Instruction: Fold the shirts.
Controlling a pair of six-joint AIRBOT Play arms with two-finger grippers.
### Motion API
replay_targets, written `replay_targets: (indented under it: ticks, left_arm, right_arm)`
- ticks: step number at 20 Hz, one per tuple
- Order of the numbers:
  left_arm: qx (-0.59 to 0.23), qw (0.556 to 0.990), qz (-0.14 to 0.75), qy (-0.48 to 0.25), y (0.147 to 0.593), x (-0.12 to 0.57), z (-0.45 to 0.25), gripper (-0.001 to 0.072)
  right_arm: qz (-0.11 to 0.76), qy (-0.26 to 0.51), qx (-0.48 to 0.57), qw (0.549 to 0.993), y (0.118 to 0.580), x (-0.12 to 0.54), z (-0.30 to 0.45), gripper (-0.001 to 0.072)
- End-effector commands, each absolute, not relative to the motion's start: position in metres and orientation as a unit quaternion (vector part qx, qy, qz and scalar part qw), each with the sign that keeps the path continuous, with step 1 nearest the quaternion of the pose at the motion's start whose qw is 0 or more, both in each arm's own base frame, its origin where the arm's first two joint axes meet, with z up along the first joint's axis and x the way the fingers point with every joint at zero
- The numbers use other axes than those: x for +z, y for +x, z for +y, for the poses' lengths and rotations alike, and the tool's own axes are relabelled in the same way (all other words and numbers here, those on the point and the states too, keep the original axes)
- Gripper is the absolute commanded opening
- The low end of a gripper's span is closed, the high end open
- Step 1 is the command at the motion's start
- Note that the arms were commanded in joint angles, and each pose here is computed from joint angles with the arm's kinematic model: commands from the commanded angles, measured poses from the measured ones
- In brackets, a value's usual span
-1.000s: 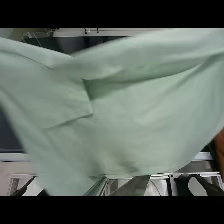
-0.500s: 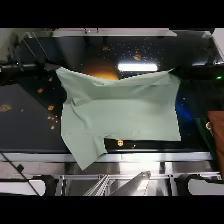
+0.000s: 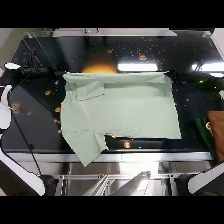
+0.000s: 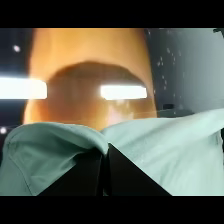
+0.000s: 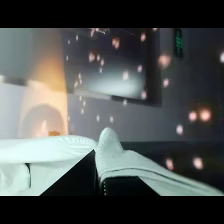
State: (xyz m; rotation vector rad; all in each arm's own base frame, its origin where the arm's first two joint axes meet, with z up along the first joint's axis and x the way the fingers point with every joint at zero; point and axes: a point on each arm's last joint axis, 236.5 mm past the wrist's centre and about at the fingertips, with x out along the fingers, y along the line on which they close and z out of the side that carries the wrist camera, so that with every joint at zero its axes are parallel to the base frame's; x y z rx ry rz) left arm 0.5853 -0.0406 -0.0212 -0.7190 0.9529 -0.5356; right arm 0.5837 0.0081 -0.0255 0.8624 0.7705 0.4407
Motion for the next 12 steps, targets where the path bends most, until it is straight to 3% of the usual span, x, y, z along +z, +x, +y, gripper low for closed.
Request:
replay_targets:
  ticks: [1,8,12]
  left_arm:
    - [-0.26,0.781,0.459,-0.333,0.586,-0.031,-0.044,0.0016]
    - [-0.314,0.712,0.548,-0.307,0.527,-0.04,-0.052,0.0014]
    - [-0.331,0.686,0.57,-0.308,0.502,-0.034,-0.057,0.0014]
  right_arm:
    - [0.345,0.408,0.222,0.816,0.599,-0.025,0.003,0.0015]
    - [0.455,0.331,0.273,0.78,0.534,-0.059,-0.007,0.0015]
    - [0.474,0.337,0.298,0.757,0.512,-0.057,-0.011,0.0015]
